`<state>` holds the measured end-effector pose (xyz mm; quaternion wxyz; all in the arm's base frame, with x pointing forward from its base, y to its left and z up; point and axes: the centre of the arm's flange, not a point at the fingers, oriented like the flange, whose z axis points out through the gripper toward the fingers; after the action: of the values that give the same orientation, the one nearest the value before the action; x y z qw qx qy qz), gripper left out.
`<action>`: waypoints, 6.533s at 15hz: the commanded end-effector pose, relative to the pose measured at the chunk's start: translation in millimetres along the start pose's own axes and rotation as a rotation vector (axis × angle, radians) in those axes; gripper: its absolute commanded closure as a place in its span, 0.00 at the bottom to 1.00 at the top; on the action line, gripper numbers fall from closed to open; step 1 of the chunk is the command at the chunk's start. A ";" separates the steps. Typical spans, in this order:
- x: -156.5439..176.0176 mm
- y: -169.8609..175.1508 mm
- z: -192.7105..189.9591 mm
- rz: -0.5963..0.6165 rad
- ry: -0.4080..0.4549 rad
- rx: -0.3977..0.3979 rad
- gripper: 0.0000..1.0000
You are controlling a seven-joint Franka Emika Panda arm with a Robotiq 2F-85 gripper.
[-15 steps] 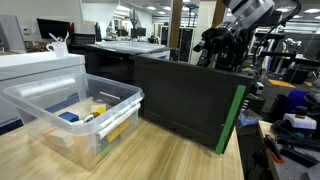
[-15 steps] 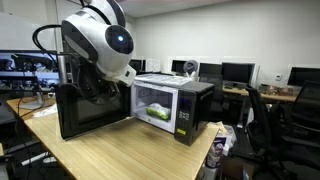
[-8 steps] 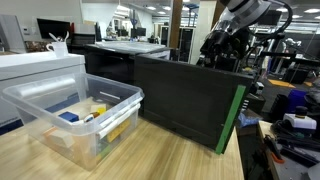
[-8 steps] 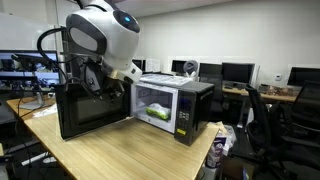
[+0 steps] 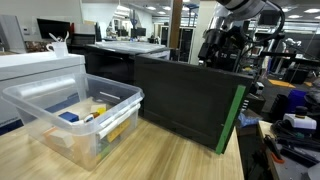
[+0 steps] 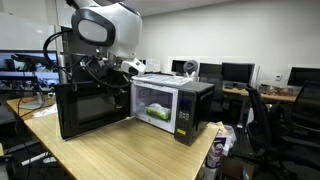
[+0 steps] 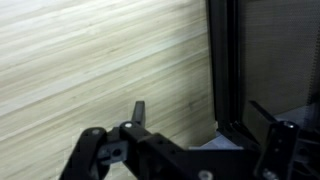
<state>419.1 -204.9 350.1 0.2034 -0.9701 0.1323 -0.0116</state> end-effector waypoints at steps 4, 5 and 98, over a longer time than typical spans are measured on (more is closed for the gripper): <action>3.4 -0.1 -2.2 0.033 -0.009 -0.055 0.00; 3.7 -0.1 -2.0 0.033 -0.010 -0.057 0.00; 146.1 -3.7 82.4 0.007 0.338 0.043 0.00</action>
<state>567.2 -207.5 271.4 0.1990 -0.9492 0.1679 -0.1766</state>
